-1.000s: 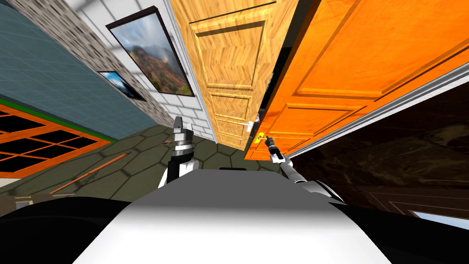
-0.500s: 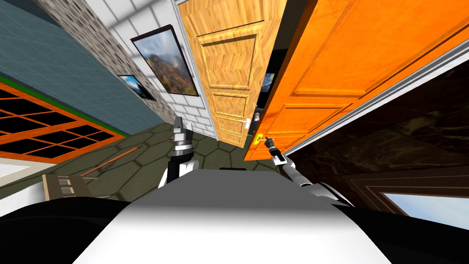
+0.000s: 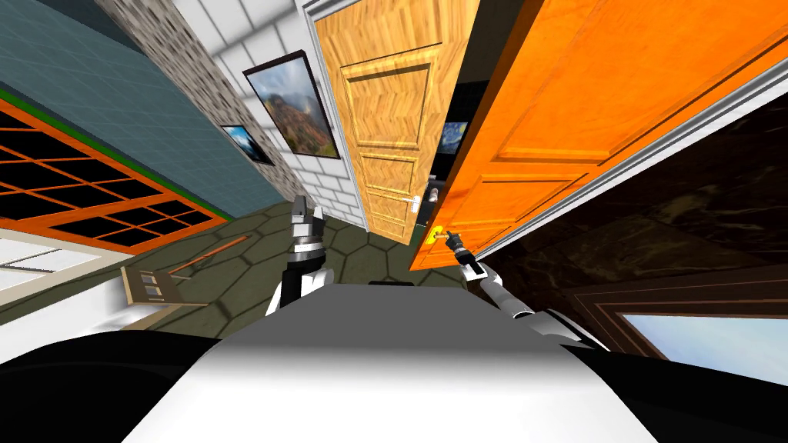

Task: Pull the door open

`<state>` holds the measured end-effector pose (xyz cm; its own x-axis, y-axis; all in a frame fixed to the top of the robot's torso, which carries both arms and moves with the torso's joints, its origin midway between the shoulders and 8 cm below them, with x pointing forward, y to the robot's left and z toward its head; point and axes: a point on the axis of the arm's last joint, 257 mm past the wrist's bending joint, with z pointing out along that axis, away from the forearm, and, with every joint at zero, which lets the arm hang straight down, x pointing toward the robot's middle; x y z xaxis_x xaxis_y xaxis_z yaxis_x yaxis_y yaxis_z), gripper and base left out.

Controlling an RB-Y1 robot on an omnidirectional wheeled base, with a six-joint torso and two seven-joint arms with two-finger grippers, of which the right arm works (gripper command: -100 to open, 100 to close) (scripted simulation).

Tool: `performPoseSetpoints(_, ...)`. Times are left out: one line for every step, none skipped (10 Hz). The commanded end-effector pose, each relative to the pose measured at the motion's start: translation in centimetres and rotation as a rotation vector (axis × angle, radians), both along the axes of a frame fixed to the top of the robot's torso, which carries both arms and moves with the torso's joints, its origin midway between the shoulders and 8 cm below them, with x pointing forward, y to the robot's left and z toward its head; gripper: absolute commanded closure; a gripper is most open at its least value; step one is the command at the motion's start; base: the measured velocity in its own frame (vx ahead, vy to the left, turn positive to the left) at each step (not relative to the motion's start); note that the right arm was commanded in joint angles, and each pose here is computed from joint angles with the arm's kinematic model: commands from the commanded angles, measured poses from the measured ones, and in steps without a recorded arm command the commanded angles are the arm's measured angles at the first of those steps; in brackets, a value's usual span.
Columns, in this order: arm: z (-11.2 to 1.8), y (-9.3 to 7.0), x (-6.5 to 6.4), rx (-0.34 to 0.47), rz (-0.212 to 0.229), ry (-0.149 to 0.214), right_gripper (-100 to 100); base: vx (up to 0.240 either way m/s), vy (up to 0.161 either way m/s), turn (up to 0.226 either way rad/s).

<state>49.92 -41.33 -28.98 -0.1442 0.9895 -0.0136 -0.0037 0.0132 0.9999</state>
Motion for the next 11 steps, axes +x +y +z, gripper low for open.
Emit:
performPoseSetpoints(-0.4,0.7,-0.9,0.004,0.030,0.003,100,-0.146,-0.074,0.057)
performPoseSetpoints(-0.4,0.8,-1.6,0.005,0.051,0.002,100,-0.138,-0.101,0.088)
performPoseSetpoints(-0.4,0.9,-1.9,0.006,0.062,0.002,100,-0.140,-0.101,0.093)
performPoseSetpoints(-0.3,1.0,-2.5,0.008,0.083,0.002,100,-0.158,-0.105,0.097)
performPoseSetpoints(-0.3,1.1,-3.1,0.010,0.100,0.003,100,-0.190,-0.102,0.118)
performPoseSetpoints(-0.3,1.2,-3.5,0.012,0.113,0.004,100,-0.190,-0.102,0.070)
performPoseSetpoints(-0.3,1.3,-3.7,0.013,0.121,0.004,100,-0.158,-0.077,0.042)
performPoseSetpoints(0.0,0.7,-3.3,0.005,0.105,0.000,100,-0.065,-0.035,-0.008)
performPoseSetpoints(-0.2,0.6,-4.1,0.005,0.119,0.005,100,-0.138,-0.085,0.132)
performPoseSetpoints(-0.2,0.6,-4.2,0.005,0.124,0.005,100,-0.190,-0.122,0.179)
performPoseSetpoints(-0.2,0.5,-4.6,0.006,0.134,0.004,100,-0.178,-0.112,0.186)
